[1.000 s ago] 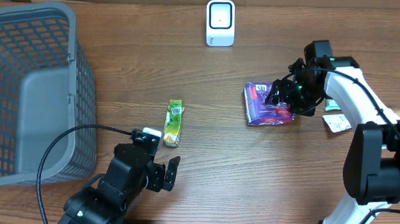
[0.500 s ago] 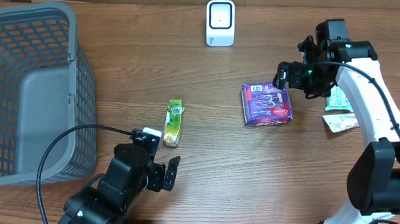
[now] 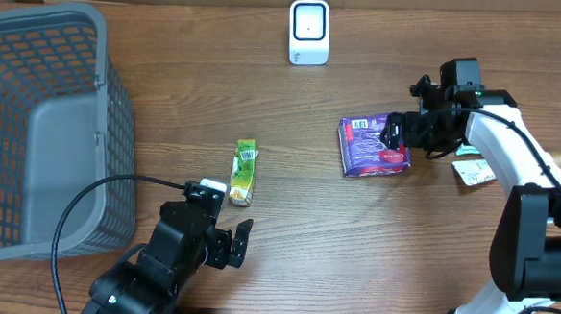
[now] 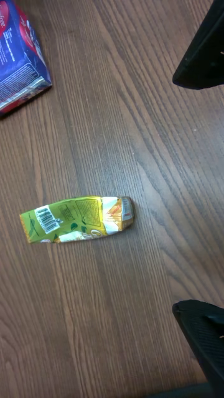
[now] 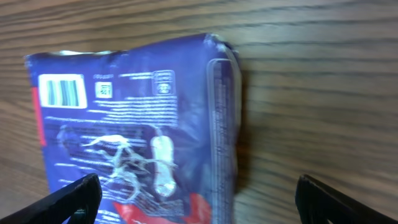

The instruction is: Scan the item barcode

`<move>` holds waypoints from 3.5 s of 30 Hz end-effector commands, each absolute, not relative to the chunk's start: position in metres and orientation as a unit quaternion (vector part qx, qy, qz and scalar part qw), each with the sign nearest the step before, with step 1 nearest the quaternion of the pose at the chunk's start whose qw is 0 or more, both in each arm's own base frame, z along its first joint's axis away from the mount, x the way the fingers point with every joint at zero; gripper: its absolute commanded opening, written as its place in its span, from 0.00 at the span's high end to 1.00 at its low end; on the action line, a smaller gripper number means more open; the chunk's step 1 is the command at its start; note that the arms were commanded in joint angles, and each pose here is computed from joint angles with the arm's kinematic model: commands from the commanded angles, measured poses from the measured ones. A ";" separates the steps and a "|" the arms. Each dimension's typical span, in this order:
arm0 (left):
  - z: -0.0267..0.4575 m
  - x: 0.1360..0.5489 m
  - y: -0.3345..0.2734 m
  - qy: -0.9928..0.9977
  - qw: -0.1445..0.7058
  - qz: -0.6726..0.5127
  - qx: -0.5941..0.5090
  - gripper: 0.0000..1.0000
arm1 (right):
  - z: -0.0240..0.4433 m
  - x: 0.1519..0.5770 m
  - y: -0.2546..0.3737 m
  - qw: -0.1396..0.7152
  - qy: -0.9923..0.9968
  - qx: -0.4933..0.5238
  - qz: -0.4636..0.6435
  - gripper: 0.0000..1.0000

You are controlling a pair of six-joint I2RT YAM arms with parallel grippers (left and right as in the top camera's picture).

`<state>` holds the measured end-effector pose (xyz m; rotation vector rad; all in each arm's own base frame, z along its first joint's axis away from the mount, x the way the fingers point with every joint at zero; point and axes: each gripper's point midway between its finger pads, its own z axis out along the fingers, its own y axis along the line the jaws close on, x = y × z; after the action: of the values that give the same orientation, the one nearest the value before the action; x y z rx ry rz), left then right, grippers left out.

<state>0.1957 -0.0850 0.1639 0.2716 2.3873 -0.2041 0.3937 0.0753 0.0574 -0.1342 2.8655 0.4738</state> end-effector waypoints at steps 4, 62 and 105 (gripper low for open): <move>0.163 0.196 -0.085 0.924 0.359 -0.072 0.114 0.00 | 0.056 0.392 0.091 0.136 0.965 -0.072 0.212 0.00; 0.163 0.196 -0.085 0.924 0.359 -0.072 0.114 0.01 | 0.238 0.379 0.131 0.260 0.906 -0.116 0.313 0.96; 0.163 0.196 -0.085 0.924 0.358 -0.071 0.114 0.01 | 0.413 0.475 0.152 0.562 0.827 -0.021 0.010 0.96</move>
<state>0.1957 -0.0850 0.1639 0.2717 2.3876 -0.2039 0.4652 0.1565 0.3814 -0.0895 2.0372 0.1212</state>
